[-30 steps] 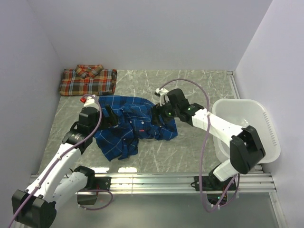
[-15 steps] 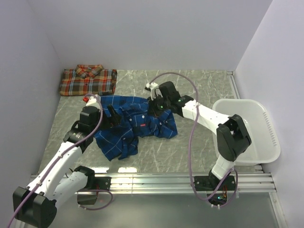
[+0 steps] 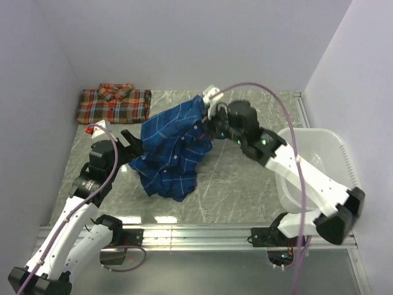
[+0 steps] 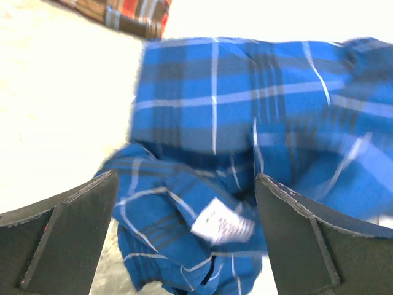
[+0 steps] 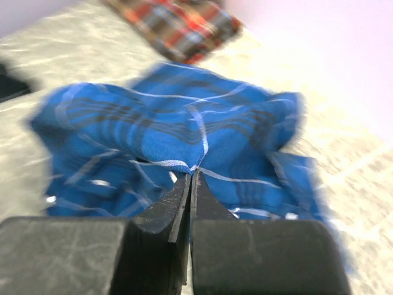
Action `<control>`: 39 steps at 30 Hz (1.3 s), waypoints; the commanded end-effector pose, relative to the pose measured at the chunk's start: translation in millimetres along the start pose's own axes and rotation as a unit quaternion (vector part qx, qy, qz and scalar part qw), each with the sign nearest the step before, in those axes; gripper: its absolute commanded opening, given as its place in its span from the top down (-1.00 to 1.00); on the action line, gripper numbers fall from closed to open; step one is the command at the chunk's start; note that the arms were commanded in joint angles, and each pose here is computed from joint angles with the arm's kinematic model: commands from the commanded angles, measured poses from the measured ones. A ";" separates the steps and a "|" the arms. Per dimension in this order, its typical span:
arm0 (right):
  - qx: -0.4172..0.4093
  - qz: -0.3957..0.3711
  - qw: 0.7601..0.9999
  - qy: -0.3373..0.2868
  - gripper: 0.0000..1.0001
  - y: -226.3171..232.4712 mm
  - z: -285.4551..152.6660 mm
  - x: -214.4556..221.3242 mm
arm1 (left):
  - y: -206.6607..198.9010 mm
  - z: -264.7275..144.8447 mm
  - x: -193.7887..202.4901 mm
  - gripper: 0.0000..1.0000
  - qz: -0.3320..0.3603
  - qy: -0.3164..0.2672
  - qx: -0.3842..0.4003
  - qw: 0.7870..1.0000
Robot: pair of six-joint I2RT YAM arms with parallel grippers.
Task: Fold and stack the long sleeve shirts
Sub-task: Flatten the shirt out
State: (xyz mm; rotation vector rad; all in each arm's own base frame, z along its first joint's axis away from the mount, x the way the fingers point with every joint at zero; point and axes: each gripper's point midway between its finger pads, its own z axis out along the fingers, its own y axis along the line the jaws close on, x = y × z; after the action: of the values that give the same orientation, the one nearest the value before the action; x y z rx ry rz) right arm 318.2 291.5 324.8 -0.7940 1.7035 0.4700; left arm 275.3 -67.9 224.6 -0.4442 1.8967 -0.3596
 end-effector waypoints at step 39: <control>0.173 0.381 0.886 0.201 -0.63 -67.3 -11.3 228.8 | -11.6 201.7 88.7 -0.99 0.019 0.217 -0.104 0.971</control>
State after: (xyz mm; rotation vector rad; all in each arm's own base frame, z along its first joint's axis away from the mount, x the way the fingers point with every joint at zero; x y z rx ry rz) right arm 317.7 174.2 109.4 0.0498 2.4595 0.5012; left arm 413.6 -120.6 76.0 -0.4909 2.4168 -0.2324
